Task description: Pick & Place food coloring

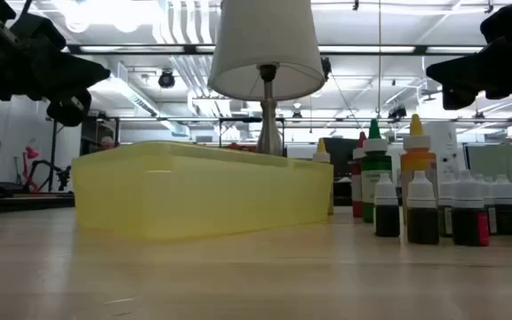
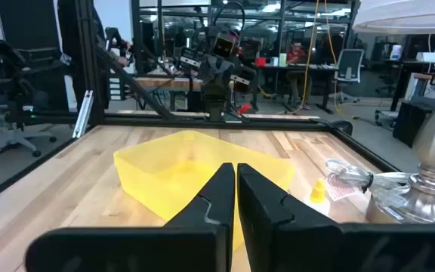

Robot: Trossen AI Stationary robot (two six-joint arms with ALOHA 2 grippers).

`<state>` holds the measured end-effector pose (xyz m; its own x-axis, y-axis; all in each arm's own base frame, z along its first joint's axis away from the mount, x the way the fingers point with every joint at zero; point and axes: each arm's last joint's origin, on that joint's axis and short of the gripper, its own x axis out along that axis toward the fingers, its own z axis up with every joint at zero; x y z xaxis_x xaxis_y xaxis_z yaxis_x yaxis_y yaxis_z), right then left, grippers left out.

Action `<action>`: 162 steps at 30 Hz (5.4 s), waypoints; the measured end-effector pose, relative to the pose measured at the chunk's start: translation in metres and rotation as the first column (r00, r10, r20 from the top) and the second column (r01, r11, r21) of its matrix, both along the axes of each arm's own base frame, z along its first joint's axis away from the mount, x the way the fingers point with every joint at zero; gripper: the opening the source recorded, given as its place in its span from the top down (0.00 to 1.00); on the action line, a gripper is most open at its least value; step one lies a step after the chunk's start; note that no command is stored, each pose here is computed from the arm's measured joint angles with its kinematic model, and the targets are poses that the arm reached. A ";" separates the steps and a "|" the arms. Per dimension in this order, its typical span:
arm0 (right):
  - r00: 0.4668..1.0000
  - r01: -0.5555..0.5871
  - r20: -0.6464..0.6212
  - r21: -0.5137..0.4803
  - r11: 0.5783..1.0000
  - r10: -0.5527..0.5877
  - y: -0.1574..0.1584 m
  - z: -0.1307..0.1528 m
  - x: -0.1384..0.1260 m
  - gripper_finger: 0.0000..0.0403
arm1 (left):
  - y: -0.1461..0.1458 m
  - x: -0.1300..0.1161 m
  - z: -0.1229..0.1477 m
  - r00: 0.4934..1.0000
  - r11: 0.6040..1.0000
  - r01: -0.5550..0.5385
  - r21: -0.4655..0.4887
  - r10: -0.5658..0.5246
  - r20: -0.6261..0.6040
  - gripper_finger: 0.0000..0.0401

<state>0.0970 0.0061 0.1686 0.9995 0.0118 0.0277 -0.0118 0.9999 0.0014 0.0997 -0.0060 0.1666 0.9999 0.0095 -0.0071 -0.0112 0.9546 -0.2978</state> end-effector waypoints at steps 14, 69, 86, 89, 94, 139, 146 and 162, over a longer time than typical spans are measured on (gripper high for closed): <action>1.000 0.000 0.000 0.000 1.000 0.000 0.000 0.000 0.000 0.98 | 0.000 0.000 0.000 1.000 1.000 0.000 0.000 0.000 -0.001 1.00; 1.000 0.013 0.004 -0.180 0.984 -0.012 0.000 0.000 0.000 0.98 | 0.000 0.000 0.000 1.000 1.000 0.000 0.000 0.000 -0.001 1.00; 0.980 -0.025 0.199 0.144 0.989 -0.005 0.000 0.019 -0.002 0.98 | 0.000 0.000 0.001 1.000 0.999 -0.001 -0.049 0.001 0.008 1.00; 0.967 -0.035 0.255 0.154 0.987 -0.005 0.000 0.025 -0.004 0.98 | 0.000 0.000 0.002 1.000 0.991 0.000 -0.136 0.003 0.023 1.00; 0.934 -0.063 0.358 0.187 0.980 -0.008 -0.001 0.035 -0.007 0.98 | 0.000 0.000 0.008 0.996 0.960 0.019 -0.278 0.005 0.085 1.00; 0.991 0.056 0.089 0.420 0.906 -0.102 -0.004 0.155 -0.005 0.98 | 0.001 0.013 0.108 0.984 0.961 -0.042 -0.273 0.087 0.154 1.00; 0.993 0.116 -0.051 0.266 0.957 -0.106 -0.002 0.175 0.010 0.98 | 0.000 0.025 0.140 0.996 0.986 -0.085 -0.140 0.085 -0.008 1.00; 0.974 0.185 -0.188 0.316 0.931 -0.130 0.000 0.171 0.044 0.98 | -0.002 0.055 0.146 0.988 0.993 -0.095 -0.076 0.085 -0.131 1.00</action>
